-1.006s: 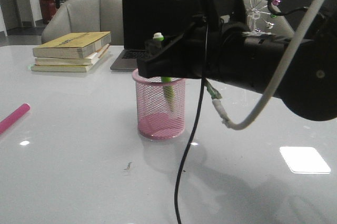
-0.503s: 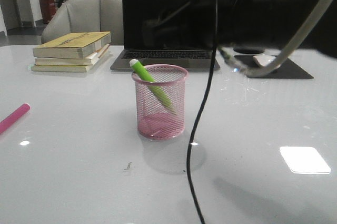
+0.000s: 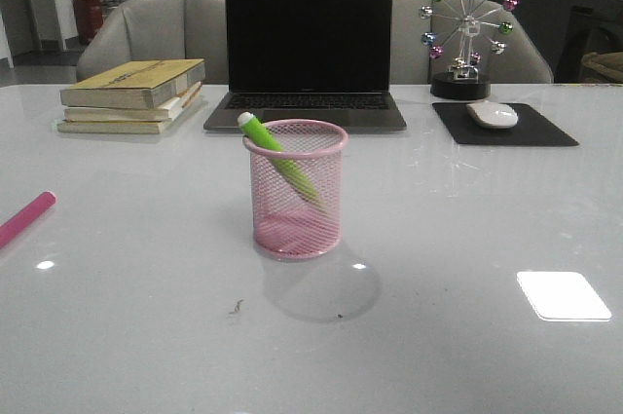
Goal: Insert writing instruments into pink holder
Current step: 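Release the green marker and lift the right gripper away, then lower the left gripper onto the pink marker and grasp it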
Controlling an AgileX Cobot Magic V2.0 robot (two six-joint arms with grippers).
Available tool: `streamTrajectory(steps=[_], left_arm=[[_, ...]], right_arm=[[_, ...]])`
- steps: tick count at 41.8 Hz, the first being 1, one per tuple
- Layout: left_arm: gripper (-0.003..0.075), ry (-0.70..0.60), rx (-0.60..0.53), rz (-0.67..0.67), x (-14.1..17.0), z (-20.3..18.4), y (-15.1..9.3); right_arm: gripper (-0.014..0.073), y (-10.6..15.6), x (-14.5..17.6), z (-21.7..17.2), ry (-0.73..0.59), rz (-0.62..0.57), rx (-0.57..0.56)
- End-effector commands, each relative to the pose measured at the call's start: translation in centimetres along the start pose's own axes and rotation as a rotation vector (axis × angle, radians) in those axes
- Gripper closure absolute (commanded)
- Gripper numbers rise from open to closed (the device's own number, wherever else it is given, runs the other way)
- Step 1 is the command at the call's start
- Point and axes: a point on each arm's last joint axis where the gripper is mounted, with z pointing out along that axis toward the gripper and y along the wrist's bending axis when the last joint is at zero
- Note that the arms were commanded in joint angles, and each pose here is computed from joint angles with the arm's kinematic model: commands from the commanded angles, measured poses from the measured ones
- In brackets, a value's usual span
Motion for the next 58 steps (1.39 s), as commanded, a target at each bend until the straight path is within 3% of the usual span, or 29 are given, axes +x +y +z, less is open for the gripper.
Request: streamTrajectory(steps=[1,11,18,28,43,48,58], left_arm=[[0.0318,-0.102,0.009,0.0,-1.6,-0.5,-0.1],[0.0318,-0.102,0.009,0.0,-1.6,-0.5,-0.1],[0.0312,-0.09,0.009,-0.003,-1.6,-0.2,-0.1],[0.0178,0.108,-0.002,-0.003,-1.9,3.1,0.0],[0.0179,0.343,-0.029,0.028,-4.2,11.8,0.5],[0.0179,0.397,-0.062,-0.005,-4.7,14.6,1.9],[0.0179,0.469,-0.16,-0.123,-5.1,19.3,6.9]], right_arm=[[0.0127,0.0,-0.4,-2.8,-0.036,-0.007,0.004],[0.0127,0.0,3.2,-5.9,0.037,0.002,0.004],[0.0127,0.0,4.0,-6.9,0.026,0.023,0.005],[0.0127,0.0,4.0,-7.0,0.024,0.023,0.005],[0.0127,0.0,4.0,-7.0,0.024,0.023,0.005],[0.0127,0.0,4.0,-7.0,0.024,0.023,0.005],[0.0127,0.0,4.0,-7.0,0.024,0.023,0.005]])
